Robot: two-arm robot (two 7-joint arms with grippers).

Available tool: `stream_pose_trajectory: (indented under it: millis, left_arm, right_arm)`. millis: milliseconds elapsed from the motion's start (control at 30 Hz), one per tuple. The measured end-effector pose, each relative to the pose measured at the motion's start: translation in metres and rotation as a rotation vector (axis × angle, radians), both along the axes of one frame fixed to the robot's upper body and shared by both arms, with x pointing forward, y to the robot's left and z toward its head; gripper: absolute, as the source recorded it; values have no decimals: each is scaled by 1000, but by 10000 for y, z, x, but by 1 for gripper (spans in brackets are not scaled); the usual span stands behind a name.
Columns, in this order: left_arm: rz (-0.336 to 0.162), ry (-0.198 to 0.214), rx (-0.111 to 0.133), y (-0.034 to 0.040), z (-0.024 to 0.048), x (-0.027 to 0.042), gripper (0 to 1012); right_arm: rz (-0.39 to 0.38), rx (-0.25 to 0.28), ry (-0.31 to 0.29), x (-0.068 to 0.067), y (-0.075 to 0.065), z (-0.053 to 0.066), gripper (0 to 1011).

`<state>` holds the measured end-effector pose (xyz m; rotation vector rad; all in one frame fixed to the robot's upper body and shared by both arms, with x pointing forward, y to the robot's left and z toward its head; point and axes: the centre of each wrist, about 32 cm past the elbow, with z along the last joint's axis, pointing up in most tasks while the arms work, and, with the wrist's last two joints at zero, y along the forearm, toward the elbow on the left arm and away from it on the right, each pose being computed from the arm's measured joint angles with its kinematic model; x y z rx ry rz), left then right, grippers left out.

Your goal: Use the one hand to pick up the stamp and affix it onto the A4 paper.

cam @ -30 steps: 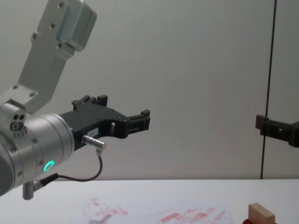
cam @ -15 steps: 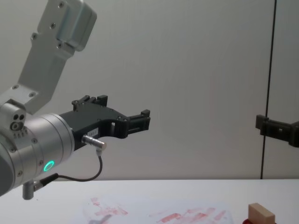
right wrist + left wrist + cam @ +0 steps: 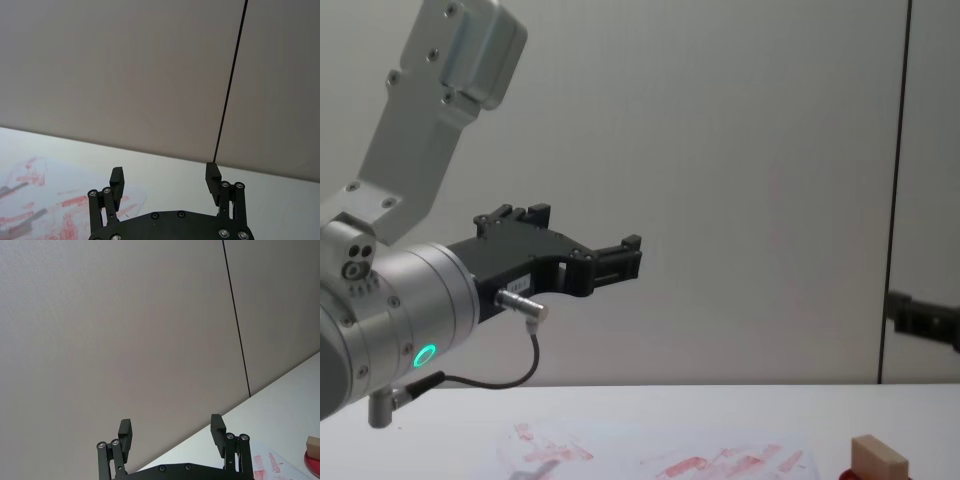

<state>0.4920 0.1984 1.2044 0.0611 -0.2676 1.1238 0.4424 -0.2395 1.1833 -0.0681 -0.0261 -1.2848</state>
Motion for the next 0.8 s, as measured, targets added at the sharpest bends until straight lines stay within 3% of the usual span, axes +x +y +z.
stream_pose_trajectory:
  millis: [267, 800]
  left_arm:
    - [0, 0, 0, 0, 0, 0, 1001]
    - [0, 0, 0, 0, 0, 0, 1001]
  right_arm:
    - [-31, -53, 91, 96, 85, -111, 1001]
    - [-9, -133, 201, 315, 326, -284, 1001]
